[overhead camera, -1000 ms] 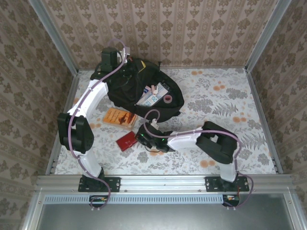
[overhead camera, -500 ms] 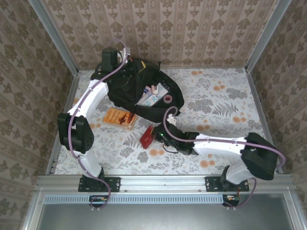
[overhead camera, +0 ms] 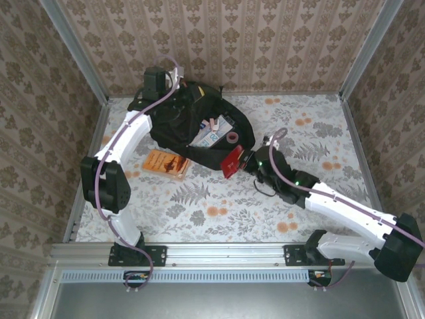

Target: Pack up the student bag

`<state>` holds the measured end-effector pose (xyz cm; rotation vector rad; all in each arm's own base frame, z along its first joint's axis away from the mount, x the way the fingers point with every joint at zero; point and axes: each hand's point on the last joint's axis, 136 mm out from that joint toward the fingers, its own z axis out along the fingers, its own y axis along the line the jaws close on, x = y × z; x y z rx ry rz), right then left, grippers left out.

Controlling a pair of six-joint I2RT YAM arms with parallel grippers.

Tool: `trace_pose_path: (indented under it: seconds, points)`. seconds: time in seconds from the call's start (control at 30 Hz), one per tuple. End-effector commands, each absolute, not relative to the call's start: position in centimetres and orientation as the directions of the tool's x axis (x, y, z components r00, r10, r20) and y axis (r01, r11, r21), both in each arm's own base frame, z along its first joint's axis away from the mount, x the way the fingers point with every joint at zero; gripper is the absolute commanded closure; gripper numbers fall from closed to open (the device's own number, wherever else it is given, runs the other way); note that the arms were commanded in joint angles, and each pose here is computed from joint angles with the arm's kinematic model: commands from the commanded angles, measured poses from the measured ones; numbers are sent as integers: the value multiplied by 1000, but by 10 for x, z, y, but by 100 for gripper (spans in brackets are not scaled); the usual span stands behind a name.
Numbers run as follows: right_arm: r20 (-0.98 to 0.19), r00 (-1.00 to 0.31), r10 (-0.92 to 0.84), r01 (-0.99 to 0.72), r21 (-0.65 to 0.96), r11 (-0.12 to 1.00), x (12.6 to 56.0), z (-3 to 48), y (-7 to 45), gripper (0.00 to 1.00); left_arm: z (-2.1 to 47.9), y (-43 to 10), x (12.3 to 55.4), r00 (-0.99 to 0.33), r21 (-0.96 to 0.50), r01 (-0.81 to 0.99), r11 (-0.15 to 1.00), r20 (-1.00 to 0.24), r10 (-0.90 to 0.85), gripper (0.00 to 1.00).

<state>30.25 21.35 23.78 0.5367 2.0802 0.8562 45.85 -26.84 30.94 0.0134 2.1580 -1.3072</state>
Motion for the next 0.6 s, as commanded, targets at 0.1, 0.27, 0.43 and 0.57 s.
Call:
trace_pose_path:
  seconds: [0.1, 0.27, 0.43, 0.57]
  points:
    - [-521, -526, 672, 27, 780, 625, 348, 298, 198, 100, 349, -271, 455, -763, -767, 404, 498, -583, -279, 100]
    - [-506, -485, 713, 30, 806, 592, 398, 312, 202, 100, 365, -275, 456, -755, -768, 419, 485, -591, -284, 100]
    - [-456, -477, 752, 85, 827, 556, 456, 287, 223, 100, 381, -281, 457, -747, -767, 438, 470, -601, -285, 100]
    - [-385, -479, 789, 97, 870, 484, 501, 263, 252, 100, 385, -284, 460, -746, -764, 441, 471, -604, -280, 100]
